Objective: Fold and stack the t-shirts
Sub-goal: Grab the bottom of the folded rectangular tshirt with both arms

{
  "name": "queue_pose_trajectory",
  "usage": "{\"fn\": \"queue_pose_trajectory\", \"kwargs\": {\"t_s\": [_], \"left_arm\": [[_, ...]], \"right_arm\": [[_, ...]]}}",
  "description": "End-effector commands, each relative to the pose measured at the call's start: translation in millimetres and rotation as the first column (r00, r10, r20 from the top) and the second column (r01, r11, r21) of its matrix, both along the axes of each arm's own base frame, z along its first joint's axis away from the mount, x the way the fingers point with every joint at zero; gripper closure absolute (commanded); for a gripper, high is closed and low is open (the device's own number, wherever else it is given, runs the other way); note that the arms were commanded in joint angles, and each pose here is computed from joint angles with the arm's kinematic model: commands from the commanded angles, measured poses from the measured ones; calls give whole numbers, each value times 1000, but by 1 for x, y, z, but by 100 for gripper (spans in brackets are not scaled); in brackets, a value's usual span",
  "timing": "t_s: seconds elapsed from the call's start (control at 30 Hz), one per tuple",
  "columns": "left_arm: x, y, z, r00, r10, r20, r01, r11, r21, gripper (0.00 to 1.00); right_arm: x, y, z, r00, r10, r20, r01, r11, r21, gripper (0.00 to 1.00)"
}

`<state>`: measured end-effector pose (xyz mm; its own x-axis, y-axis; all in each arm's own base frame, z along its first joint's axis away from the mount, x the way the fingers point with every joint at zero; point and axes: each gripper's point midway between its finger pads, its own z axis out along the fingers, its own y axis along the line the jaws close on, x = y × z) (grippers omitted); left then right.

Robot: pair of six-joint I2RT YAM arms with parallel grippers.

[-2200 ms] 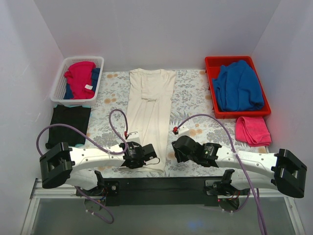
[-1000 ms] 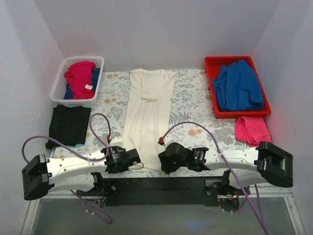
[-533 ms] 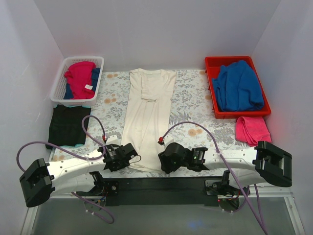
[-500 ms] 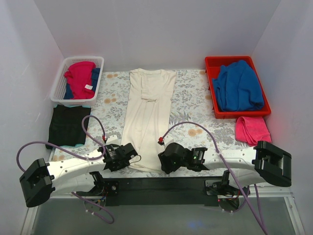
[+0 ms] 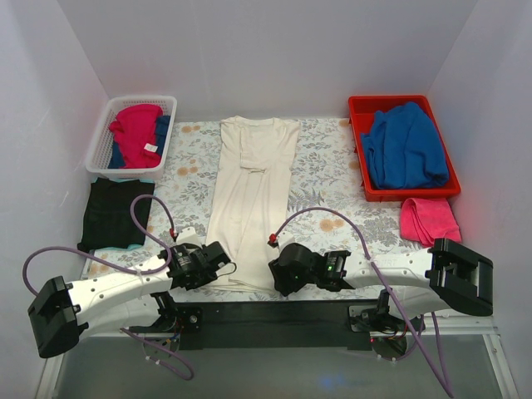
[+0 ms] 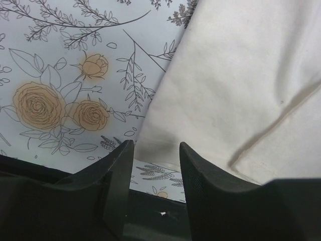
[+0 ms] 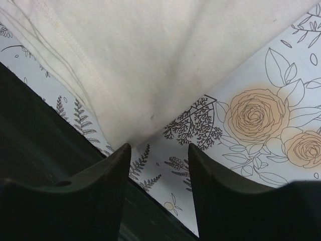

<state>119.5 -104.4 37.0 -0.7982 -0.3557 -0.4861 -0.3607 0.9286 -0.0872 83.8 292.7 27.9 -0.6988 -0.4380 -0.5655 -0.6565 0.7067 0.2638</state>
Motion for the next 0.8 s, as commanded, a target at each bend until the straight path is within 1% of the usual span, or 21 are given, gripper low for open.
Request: {"fn": "queue_pose_trajectory", "kwargs": {"t_s": [0.0, 0.1, 0.23, 0.43, 0.53, 0.6, 0.77], "left_arm": [[8, 0, 9, 971, 237, 40, -233, 968, -91, 60], [10, -2, 12, 970, 237, 53, -230, 967, -113, 60], [10, -7, 5, 973, 227, 47, -219, 966, -137, 59], [4, -9, -15, 976, 219, 8, -216, 967, -133, 58], [-2, -3, -24, 973, 230, -18, -231, 968, -98, 58], [-3, -1, -24, 973, 232, -23, -233, 969, -84, 58], [-2, -5, -24, 974, 224, -22, -225, 969, -98, 58]], "right_arm": [[6, 17, 19, 1000, -20, 24, 18, 997, 74, 44], [5, 18, 20, 1000, -14, 22, 12, 997, 76, 44], [4, 18, 18, 1000, -7, 19, 5, 997, 71, 44], [2, 22, 16, 1000, 10, 10, -11, 998, 62, 45], [3, 23, 19, 1000, 8, 20, -9, 998, 68, 45], [3, 24, 23, 1000, 7, 30, -9, 997, 77, 45], [5, 26, 27, 999, 0, 41, -3, 996, 84, 45]]}}
